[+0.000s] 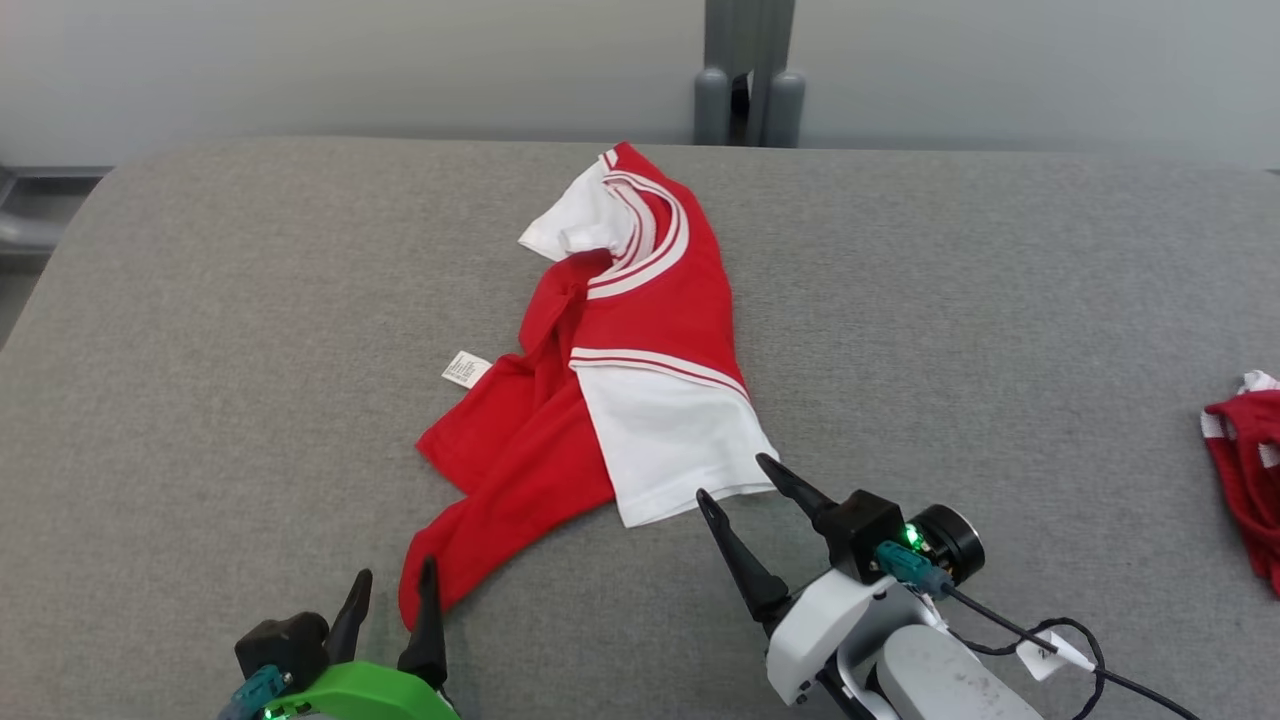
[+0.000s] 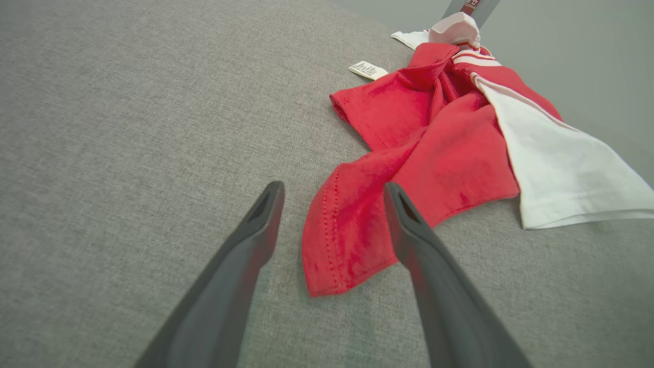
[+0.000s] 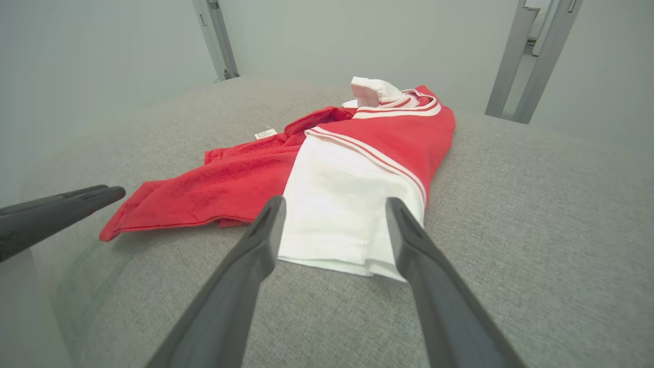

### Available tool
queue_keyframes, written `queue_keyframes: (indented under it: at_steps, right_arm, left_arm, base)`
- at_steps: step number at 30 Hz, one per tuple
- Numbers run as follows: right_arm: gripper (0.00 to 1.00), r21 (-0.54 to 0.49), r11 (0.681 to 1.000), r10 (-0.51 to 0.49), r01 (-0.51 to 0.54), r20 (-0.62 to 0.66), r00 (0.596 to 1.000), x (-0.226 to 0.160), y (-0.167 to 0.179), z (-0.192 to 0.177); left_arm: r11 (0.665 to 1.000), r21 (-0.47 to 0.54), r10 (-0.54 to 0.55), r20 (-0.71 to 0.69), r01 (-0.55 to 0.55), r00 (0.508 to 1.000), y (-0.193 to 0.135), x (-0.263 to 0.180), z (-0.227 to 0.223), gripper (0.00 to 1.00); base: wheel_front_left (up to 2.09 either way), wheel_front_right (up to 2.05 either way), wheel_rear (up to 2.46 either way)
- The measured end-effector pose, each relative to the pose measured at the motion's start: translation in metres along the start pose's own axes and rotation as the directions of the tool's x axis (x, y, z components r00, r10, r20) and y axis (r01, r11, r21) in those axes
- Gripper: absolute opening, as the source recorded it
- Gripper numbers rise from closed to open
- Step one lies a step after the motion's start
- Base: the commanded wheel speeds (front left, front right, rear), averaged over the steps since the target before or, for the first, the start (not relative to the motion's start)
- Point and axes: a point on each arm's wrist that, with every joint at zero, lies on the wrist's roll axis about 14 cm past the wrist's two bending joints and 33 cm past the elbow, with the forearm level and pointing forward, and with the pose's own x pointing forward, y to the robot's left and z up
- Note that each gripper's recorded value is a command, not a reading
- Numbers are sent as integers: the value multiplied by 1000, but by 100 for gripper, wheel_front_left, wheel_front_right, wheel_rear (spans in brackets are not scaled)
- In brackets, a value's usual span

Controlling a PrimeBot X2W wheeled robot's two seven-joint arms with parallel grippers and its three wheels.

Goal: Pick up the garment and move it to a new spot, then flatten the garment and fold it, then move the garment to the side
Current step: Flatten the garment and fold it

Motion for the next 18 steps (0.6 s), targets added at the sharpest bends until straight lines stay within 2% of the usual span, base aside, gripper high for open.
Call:
queue_keyframes:
  at_steps: [8, 18]
  right_arm:
    - [100, -50, 984, 163, -172, -150, 975, 33, 34, -40]
    - [100, -36, 964, 242, -263, -286, 927, 51, 50, -85]
  left_arm:
    - [998, -24, 51, 59, -49, 997, 15, -10, 16, 100]
    - [987, -52, 154, 59, -151, 986, 44, -26, 15, 100]
  base:
    - [0, 0, 0]
    - [0, 0, 0]
